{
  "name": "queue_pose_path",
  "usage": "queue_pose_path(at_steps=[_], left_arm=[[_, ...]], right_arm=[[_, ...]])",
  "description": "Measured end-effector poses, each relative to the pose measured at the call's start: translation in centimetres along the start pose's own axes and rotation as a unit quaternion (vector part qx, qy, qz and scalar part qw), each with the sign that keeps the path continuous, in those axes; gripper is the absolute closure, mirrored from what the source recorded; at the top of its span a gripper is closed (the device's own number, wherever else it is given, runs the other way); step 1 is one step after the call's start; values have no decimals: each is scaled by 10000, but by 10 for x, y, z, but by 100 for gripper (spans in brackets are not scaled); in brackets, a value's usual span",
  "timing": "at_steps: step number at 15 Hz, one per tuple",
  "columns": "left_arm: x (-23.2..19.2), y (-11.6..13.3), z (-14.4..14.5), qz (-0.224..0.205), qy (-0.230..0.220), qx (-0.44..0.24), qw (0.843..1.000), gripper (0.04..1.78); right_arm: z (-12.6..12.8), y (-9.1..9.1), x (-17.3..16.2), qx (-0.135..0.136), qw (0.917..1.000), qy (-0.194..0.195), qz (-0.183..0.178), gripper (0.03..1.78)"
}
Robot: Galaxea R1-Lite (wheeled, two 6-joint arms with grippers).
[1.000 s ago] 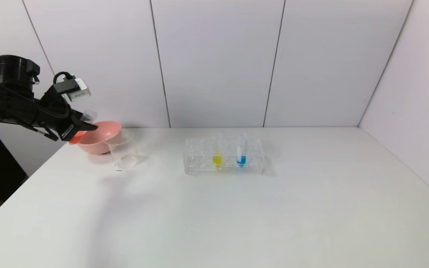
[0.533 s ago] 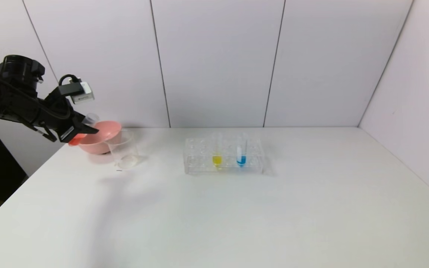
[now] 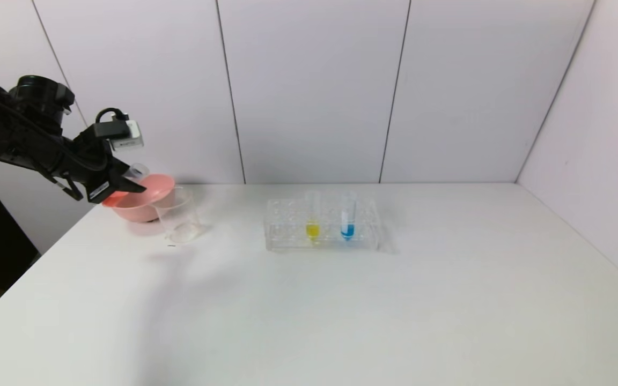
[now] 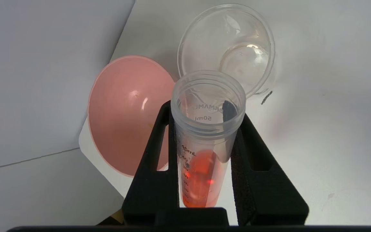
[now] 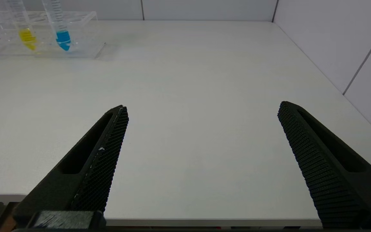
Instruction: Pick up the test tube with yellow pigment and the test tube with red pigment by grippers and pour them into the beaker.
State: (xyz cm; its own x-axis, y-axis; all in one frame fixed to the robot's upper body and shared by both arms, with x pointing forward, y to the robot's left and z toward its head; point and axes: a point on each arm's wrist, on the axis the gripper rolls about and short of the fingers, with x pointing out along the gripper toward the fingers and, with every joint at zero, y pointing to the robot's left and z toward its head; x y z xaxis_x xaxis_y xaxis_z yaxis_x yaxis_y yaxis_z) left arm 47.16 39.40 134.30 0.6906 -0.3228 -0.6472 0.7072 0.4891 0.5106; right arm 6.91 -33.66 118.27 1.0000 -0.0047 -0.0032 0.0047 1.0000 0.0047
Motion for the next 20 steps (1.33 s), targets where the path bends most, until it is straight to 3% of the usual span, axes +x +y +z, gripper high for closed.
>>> queue_pose_path(at_steps=[5,20], left_arm=[[-1,5,3,-335,251,466,9980,135],[13,3,13,-234,736,762,9941,135]], right_arm=[[0,0,0,0,10000,0,0,11],[0,0,0,-2,10000,0,0,11]])
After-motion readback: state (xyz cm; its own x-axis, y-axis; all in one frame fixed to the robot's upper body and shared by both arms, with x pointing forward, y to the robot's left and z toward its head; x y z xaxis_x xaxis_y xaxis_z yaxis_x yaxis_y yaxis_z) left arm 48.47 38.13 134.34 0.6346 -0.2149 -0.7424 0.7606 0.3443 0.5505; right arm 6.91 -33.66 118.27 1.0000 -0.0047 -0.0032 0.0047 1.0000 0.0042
